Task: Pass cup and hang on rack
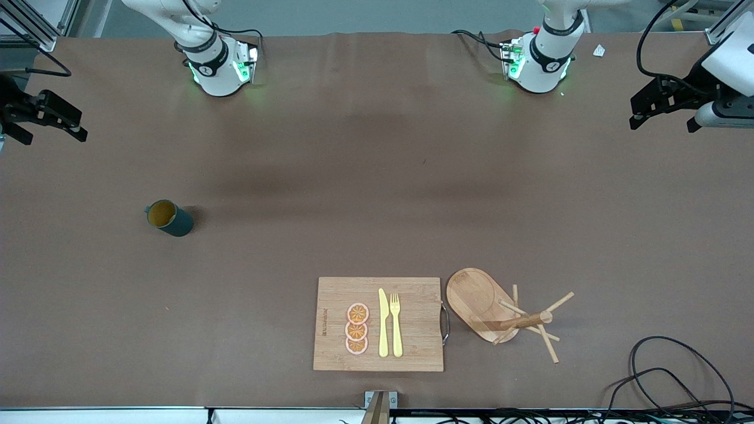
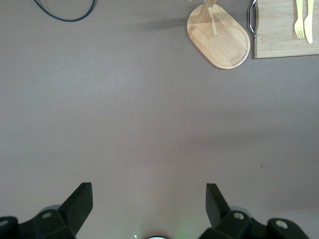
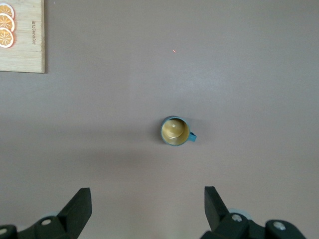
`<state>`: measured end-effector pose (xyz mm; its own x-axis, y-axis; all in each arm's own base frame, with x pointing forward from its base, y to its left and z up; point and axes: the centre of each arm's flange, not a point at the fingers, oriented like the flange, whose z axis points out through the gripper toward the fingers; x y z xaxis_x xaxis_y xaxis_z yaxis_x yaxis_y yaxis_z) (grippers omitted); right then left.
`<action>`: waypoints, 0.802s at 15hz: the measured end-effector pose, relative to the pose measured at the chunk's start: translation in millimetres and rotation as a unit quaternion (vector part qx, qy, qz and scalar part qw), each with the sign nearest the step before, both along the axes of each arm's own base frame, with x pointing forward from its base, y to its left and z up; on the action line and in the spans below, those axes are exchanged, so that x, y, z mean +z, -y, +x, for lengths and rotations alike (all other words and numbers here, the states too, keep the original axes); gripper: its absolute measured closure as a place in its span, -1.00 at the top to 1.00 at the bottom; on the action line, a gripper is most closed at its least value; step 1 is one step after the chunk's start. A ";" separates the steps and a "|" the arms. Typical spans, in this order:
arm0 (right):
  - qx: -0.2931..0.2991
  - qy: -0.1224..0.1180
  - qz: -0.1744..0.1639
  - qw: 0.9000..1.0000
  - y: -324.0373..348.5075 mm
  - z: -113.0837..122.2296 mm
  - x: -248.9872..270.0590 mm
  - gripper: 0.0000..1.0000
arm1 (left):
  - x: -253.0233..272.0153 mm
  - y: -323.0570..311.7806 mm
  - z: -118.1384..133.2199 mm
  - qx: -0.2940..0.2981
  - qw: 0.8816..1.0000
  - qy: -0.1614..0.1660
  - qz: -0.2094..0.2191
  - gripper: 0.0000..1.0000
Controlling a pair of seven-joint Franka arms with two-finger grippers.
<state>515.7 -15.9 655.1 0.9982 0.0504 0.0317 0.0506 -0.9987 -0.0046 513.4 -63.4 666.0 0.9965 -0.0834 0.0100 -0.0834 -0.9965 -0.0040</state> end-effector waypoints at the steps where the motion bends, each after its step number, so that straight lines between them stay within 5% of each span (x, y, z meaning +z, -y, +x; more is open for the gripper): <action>1: 0.000 0.000 0.000 1.000 0.0 0.0 0.0 1.00 | -0.6 -0.2 0.4 0.000 1.000 -0.001 0.000 1.00; 12: 0.001 -0.004 0.000 1.000 -0.9 0.2 -2.1 1.00 | -2.5 -0.6 1.8 0.001 1.000 -0.002 0.000 1.00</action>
